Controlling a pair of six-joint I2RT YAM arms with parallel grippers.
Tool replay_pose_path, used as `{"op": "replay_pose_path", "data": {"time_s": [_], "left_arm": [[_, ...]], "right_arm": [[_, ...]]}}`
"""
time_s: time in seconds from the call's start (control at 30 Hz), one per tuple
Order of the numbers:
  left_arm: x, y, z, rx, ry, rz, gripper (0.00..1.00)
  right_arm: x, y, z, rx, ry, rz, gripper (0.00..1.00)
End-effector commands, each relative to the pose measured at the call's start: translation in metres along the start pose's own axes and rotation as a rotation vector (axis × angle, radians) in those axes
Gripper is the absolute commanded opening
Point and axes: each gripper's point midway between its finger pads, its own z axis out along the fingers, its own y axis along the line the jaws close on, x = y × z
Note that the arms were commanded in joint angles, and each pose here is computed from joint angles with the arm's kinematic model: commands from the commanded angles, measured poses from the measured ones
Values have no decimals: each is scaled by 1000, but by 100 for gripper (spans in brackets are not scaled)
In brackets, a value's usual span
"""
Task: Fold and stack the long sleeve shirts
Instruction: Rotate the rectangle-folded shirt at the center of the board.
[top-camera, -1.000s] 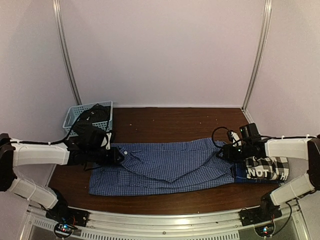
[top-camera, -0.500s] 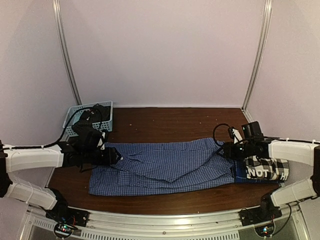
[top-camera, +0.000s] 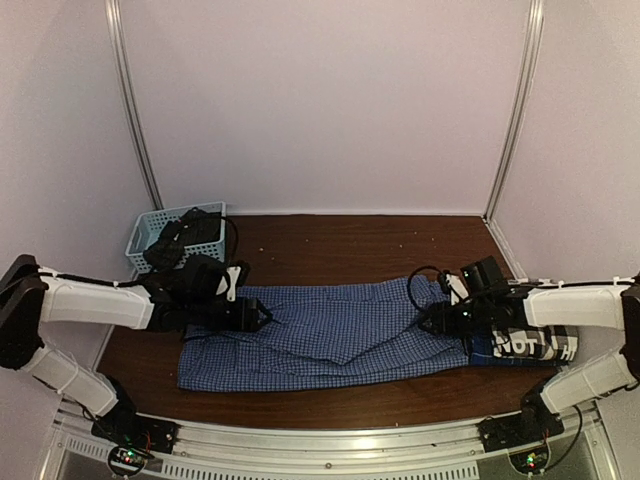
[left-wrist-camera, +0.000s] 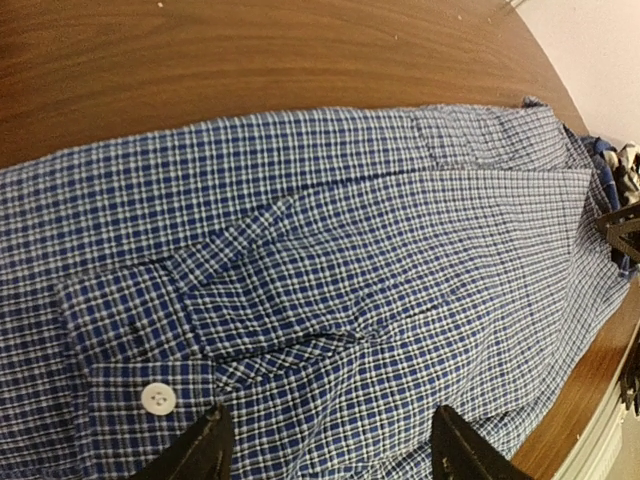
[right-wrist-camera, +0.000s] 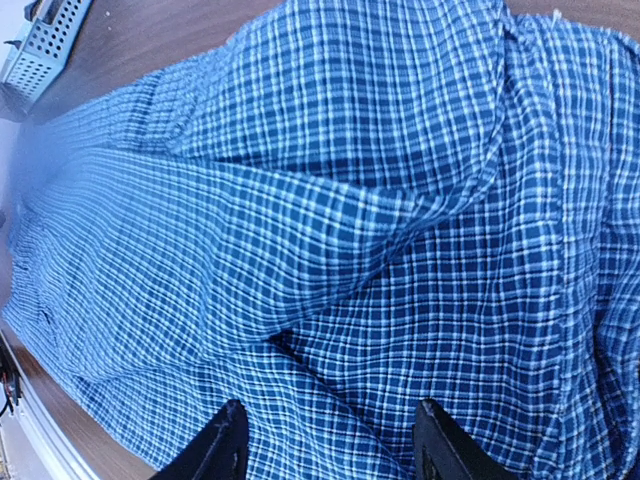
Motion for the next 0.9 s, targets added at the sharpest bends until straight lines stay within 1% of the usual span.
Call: {"op": "replay_pose_path", "data": {"time_s": [0.0,0.1,0.3,0.43,0.53,0.67,0.77,0.87], "left_arm": [[-1,-16,17,75,12,50,68],[12,-6,24,44,48,53,68],[37,15,24,-18,94,44,68],[61,36,22,-83,136,-5,67],[73,41,20,-76,131,-58,66],[91,35,26,-55,141,-82,64],[103,22,36,-52,178,-51,63],[114,4,47,-36,219,-9,59]], "right_arm": [[6,-12,18,66,24,28,57],[5,-18,28,95,43,27,57],[-15,-21,51,145,58,4,57],[-32,-28,74,202,75,-23,57],[-49,-39,92,259,79,-48,57],[-78,-42,122,273,77,-114,57],[-98,-49,147,312,91,-200,58],[-124,-62,164,369,87,-253,59]]}}
